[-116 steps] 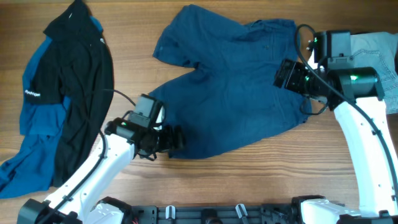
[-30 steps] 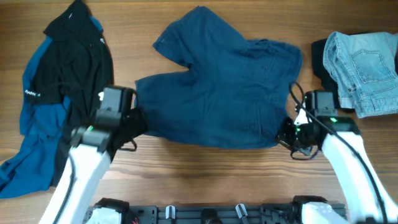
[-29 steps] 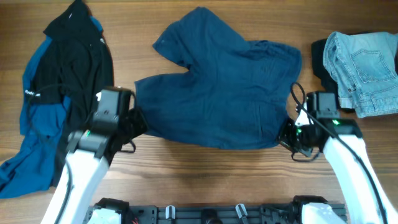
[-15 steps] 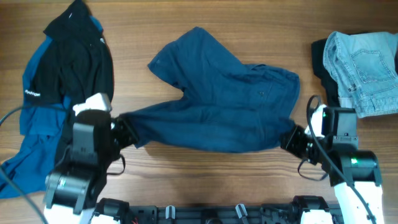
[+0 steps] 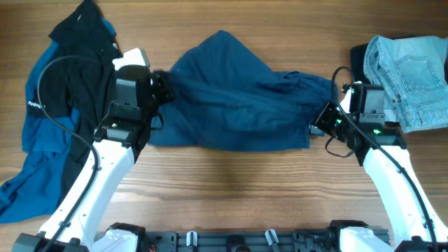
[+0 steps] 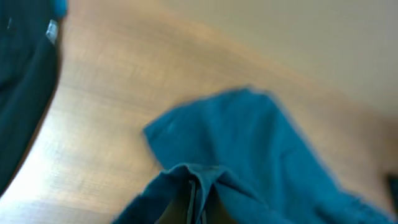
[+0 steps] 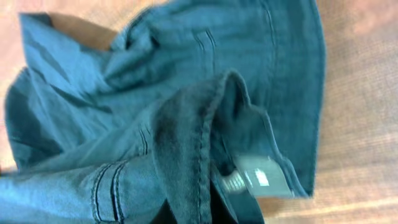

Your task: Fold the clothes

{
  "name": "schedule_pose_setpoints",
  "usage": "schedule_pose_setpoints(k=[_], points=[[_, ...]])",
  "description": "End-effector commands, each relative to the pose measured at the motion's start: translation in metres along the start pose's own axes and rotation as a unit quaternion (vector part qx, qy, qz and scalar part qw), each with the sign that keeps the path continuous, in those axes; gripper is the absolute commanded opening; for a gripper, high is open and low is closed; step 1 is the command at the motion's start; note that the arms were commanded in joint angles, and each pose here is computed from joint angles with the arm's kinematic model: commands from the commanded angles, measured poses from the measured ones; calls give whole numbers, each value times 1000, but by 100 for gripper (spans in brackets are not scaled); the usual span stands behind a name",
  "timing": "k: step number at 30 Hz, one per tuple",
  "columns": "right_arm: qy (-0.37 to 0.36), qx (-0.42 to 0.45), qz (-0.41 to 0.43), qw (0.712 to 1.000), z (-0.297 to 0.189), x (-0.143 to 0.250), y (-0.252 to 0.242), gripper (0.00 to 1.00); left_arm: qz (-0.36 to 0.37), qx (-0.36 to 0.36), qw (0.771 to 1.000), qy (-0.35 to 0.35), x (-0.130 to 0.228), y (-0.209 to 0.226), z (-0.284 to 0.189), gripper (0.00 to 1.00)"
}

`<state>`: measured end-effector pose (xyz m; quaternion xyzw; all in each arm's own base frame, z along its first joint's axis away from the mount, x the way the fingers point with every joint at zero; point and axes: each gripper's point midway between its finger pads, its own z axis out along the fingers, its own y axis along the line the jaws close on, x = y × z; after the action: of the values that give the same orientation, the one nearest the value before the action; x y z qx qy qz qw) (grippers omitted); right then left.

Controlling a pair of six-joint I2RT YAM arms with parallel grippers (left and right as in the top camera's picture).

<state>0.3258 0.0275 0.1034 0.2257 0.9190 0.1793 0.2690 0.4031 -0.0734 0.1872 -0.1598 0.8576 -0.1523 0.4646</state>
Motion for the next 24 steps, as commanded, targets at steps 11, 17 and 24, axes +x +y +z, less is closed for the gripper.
schedule_pose_setpoints(k=[11, 17, 24], points=[[-126, 14, 4, 992, -15, -69, -14, 4, 14, 40, 993, -113, -49, -21, 28, 4], [-166, 11, -16, 986, -10, -91, -11, 4, 14, 69, 989, -132, -44, -27, 62, 4], [-193, 0, -34, 981, 25, -113, -12, 4, 11, 79, 984, -156, -43, -26, 83, 4]])
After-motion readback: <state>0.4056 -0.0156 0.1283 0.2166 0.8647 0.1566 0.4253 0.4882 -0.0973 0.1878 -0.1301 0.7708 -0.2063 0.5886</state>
